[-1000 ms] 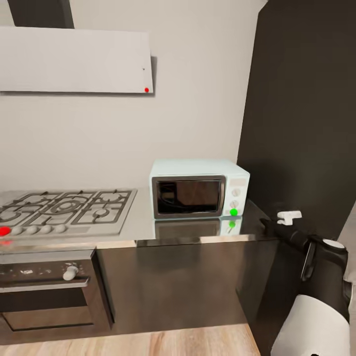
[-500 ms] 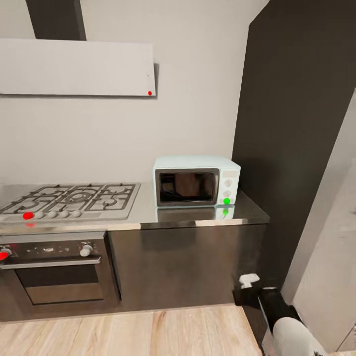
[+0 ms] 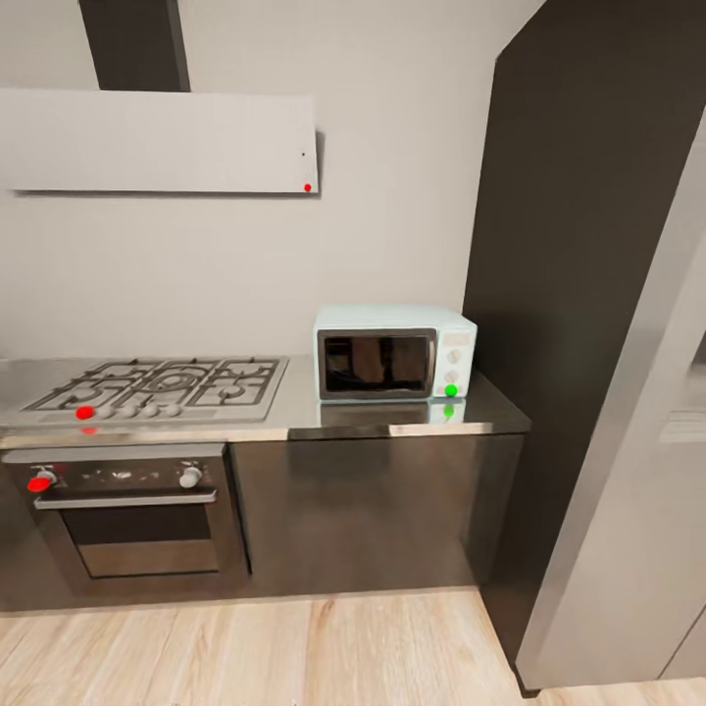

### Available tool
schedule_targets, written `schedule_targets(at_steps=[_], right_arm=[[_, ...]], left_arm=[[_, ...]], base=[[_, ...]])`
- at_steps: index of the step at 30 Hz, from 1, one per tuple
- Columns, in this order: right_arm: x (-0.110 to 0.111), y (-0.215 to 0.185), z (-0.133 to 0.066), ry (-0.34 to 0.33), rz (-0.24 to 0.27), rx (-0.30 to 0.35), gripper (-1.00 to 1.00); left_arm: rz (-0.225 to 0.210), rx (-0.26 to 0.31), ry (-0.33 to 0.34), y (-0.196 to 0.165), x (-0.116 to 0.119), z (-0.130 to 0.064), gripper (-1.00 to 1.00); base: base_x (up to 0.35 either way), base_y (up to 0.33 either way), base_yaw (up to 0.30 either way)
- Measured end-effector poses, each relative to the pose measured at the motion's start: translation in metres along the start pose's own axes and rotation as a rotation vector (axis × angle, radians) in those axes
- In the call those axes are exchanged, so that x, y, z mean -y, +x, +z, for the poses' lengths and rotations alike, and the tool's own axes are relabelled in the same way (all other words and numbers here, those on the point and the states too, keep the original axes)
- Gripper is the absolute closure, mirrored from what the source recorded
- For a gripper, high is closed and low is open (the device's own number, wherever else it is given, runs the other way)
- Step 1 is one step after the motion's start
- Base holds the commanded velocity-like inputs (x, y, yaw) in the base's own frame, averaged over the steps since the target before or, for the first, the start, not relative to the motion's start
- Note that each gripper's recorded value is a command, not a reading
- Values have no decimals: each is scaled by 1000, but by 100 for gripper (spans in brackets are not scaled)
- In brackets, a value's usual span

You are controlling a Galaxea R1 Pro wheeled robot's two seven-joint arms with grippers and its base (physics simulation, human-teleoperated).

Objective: In the kitchen, take the popcorn bag from the countertop, put it into the microwave, and heat it until the popcorn is cooked so the cooked popcorn ends up inside the bag.

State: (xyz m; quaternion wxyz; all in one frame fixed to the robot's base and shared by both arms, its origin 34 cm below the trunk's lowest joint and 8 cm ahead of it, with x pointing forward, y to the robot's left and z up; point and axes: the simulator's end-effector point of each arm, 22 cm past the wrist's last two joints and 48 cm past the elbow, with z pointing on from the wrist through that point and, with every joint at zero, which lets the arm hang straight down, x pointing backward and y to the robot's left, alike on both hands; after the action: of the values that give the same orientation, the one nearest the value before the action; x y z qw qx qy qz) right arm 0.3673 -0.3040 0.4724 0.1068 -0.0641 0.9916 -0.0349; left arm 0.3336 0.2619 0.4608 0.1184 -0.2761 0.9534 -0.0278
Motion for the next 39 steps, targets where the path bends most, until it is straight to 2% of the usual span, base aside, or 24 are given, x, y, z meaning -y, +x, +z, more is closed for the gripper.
schedule_targets(at_steps=[4,7,11,12,13,15,17,27,28,39], right_arm=[[-2,12,1,-1,-4,-9,100],[-9,34,2,-10,-7,-2,100],[-22,85,2,-27,-7,-43,100],[-23,90,2,-29,-8,-34,100],[-25,94,1,-30,-8,-25,100],[-25,98,1,-31,-8,-19,100],[-25,99,1,-31,-13,-18,100],[-25,100,1,-25,-16,-20,100],[-29,97,1,-25,69,-11,100],[-29,97,1,-25,73,-11,100]], left_arm=[[5,1,-3,-1,-2,0,-100],[4,0,-32,0,-8,0,-100],[6,-3,-43,1,-11,0,-100],[9,-6,-43,2,-10,0,-100],[27,-9,-42,3,-8,0,-100],[105,-8,-45,2,-10,0,-100],[137,1,-45,-1,-10,0,-100],[150,14,-39,-5,-7,0,-100],[153,4,-61,1,-26,-1,-100],[152,4,-62,1,-27,-1,-100]], base=[[0,0,267],[0,0,269],[0,0,266],[0,0,187],[0,0,96],[0,0,35],[0,0,8],[0,0,0],[0,0,0],[0,0,0]])
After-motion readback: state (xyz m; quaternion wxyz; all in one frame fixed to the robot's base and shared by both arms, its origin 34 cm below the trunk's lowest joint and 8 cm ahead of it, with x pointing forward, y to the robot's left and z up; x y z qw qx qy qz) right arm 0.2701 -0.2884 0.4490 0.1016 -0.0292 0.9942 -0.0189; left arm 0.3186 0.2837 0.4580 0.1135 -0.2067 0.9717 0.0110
